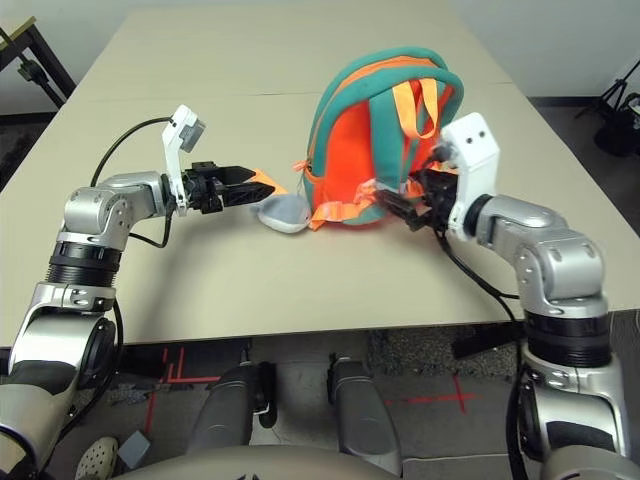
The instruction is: Put the pencil case into the backpack and zip it.
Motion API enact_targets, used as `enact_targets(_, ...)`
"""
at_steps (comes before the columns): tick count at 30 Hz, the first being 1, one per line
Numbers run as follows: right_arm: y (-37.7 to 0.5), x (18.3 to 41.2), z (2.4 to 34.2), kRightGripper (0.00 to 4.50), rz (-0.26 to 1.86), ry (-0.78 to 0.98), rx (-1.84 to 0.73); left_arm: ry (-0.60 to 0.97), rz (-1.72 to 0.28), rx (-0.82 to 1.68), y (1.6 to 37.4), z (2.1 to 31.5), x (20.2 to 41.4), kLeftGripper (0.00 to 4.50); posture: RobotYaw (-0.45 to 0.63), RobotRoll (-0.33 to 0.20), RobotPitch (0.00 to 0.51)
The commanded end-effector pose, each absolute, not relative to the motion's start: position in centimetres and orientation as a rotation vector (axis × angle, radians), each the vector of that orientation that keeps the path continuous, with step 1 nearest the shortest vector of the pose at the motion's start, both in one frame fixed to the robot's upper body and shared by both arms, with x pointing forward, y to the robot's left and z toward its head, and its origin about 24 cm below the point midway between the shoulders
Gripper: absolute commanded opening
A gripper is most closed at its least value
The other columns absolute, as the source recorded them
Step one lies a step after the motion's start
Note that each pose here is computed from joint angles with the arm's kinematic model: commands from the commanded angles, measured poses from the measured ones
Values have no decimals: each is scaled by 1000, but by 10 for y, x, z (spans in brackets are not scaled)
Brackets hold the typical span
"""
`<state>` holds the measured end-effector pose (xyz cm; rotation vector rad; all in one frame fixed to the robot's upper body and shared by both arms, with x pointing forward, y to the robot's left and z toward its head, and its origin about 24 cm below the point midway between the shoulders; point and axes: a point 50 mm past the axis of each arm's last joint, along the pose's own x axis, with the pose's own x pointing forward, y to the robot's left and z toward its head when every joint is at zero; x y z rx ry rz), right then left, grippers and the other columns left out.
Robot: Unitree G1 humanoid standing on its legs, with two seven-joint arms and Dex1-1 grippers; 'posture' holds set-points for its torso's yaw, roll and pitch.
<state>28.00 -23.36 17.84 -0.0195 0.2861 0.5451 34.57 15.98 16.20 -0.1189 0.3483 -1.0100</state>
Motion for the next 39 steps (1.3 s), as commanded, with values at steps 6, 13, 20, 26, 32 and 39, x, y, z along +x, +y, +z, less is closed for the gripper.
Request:
enact_targets(6, -264, 265, 193, 4484, 484, 271, 100, 353, -977, -128, 171, 160, 341, 4500, -166, 0, 147)
enact_targets(13, -285, 278, 176, 4484, 225, 209, 42, 278, -872, -142, 180, 159, 344, 4500, -164, 0, 151)
enact_targets(20, -296, 293, 156, 4484, 23, 69, 68, 112, -571, -125, 208, 144, 351, 4500, -140, 0, 157)
enact_targets(26, -299, 299, 140, 4484, -21, -21, 122, 26, -319, -137, 240, 128, 346, 4500, -124, 0, 162)
enact_targets(32, -307, 303, 130, 4484, -61, -86, 114, -16, -92, -97, 271, 118, 338, 4500, -106, 0, 163)
enact_targets(39, -319, 302, 118, 4484, -107, -107, 90, -46, 76, -66, 294, 110, 327, 4500, -98, 0, 162)
